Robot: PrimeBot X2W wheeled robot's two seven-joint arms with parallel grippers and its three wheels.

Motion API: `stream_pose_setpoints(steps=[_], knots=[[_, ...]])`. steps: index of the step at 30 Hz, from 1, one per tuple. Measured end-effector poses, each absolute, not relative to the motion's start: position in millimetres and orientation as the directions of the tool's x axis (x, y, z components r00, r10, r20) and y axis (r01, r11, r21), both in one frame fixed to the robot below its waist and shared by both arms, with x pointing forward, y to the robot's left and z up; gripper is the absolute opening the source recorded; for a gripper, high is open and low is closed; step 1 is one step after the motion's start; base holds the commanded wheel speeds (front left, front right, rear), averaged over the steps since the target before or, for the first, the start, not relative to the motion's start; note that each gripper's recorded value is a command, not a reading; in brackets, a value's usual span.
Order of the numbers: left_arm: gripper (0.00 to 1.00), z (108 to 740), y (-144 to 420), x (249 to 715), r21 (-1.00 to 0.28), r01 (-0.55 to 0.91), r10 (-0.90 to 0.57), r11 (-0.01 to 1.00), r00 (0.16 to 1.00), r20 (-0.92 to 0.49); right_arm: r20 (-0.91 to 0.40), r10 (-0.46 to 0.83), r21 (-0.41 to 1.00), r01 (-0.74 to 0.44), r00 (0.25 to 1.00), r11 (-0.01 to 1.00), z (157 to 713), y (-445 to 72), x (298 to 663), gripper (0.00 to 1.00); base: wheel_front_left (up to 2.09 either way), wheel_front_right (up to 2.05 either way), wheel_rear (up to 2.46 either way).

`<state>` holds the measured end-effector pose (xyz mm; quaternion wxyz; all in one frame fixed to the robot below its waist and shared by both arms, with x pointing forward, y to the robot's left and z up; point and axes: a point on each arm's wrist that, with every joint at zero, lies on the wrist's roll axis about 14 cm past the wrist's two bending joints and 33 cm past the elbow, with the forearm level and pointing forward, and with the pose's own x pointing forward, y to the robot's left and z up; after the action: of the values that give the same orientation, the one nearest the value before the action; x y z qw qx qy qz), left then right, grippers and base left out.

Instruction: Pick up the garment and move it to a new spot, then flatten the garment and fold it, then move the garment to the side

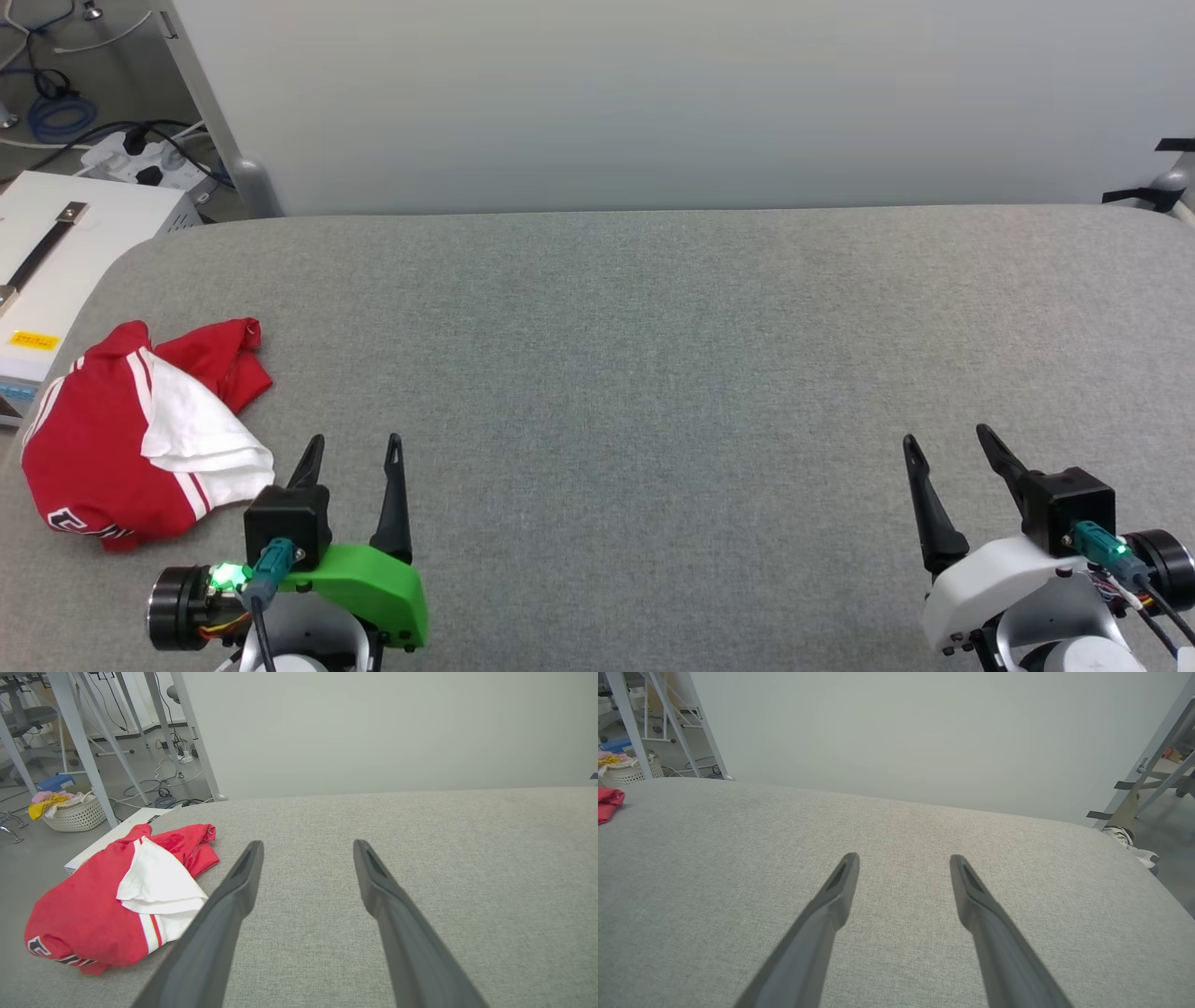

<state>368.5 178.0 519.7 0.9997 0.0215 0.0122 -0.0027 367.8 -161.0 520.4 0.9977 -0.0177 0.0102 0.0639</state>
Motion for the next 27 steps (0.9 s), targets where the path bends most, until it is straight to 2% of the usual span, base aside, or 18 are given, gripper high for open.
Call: stream_pose_setpoints(steps=[27], knots=[[1.00, 516.6, 175.2, 368.9, -0.001, 0.013, -0.013, 1.000, 1.000, -0.003, 0.016, 0.119, -0.005, -0.119, 0.993, 0.993, 522.1, -163.9, 368.3, 1.00, 0.00, 0.00, 0.00]])
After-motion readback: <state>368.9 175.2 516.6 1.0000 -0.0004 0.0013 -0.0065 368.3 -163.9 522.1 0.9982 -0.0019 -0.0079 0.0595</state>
